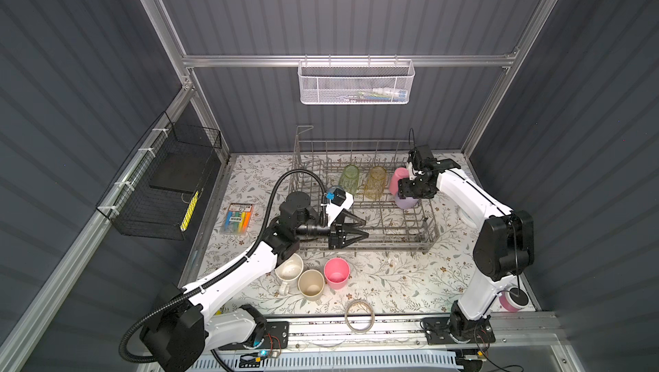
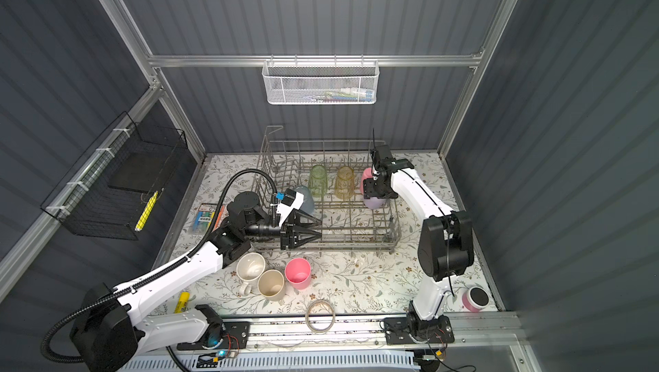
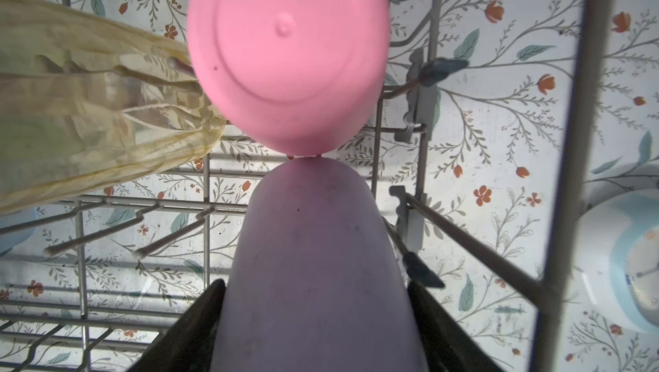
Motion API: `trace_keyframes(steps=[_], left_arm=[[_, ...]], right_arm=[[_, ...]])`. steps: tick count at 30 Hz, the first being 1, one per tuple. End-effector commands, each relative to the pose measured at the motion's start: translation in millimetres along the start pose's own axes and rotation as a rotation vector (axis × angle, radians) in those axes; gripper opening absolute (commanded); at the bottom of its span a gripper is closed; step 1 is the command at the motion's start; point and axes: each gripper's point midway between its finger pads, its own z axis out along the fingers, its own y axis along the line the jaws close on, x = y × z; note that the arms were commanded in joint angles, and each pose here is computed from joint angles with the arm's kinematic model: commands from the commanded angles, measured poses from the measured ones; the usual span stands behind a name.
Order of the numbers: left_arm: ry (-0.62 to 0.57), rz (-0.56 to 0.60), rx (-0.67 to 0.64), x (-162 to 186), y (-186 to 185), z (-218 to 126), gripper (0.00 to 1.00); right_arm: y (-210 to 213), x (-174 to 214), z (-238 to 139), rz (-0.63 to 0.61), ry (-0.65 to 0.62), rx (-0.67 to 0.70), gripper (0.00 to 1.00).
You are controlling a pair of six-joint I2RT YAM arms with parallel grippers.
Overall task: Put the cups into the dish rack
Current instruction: 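Lower the lavender cup upside down into the rack beside the pink cup, then open the right gripper and lift it away from the lavender cup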
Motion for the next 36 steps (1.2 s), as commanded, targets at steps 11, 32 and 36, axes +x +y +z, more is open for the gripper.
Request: trace_keyframes(steps=[11, 32, 36], left_arm=[[0.003, 0.015, -0.011, 3, 1, -3, 0.49], [0.006, 0.016, -0.01, 3, 3, -3, 0.49], [0.006, 0.016, -0.009, 3, 3, -3, 0.49]], right_arm=[[-5, 9, 15, -0.019, 0.059, 0.055, 0.78], [-5, 9, 7, -0.014, 0.036, 0.07, 0.88], [-6, 8, -5, -0.012, 0.012, 0.067, 0.88]])
